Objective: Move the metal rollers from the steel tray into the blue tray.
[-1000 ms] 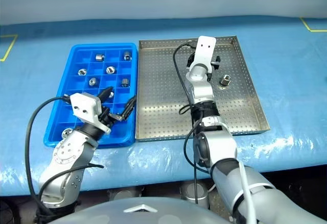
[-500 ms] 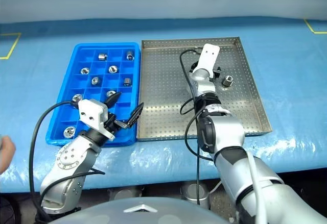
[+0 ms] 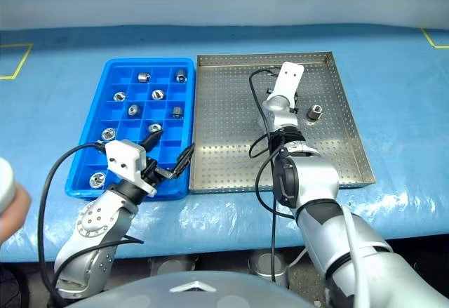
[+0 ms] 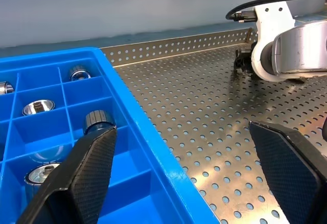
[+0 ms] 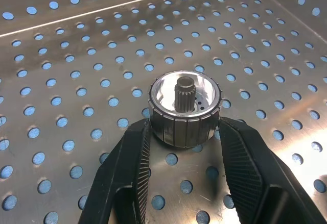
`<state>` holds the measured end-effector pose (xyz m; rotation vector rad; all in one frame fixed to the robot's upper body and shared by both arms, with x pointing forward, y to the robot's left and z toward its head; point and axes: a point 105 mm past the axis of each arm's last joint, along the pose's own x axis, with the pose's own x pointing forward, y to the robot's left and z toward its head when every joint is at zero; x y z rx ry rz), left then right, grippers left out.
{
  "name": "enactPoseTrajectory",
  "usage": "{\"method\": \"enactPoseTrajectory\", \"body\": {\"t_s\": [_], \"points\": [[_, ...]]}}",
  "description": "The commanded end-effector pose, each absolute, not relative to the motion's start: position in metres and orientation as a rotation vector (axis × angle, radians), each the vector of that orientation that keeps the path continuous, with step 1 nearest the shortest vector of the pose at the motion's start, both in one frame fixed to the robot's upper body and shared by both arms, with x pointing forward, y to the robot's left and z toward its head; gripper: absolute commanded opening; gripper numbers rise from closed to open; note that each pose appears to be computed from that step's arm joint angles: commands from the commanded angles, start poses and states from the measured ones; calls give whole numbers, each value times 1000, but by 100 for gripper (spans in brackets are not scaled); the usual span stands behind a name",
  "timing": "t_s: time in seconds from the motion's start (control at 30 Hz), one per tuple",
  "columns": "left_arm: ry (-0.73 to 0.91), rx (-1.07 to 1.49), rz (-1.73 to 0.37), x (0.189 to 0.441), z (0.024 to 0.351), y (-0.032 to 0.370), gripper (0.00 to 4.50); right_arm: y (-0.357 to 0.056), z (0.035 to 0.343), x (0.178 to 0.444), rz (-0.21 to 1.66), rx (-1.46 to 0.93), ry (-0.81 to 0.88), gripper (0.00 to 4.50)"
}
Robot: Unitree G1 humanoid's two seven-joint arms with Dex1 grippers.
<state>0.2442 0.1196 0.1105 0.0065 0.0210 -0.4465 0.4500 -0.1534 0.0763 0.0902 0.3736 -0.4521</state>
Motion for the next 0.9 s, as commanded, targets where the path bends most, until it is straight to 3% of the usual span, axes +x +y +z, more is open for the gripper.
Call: {"method": "enactPoseTrajectory", "body": {"t_s": [0.03, 0.3, 0.47, 0.5, 0.73, 0.9], "points": [[-64, 9, -456, 241, 131, 117, 450, -156, 96, 456, -477, 113, 302, 168], [-55, 0, -468, 242, 129, 116, 450, -130, 101, 450, -431, 115, 234, 164], [-52, -7, -459, 243, 128, 119, 450, -112, 116, 432, -330, 98, 160, 9], [-51, -7, -457, 243, 128, 120, 450, -111, 118, 427, -312, 96, 155, 2], [-47, -6, -430, 242, 128, 127, 450, -108, 132, 388, -205, 6, 132, 2], [-44, -13, -445, 244, 126, 124, 450, -111, 130, 384, -226, 83, 165, 2]]}}
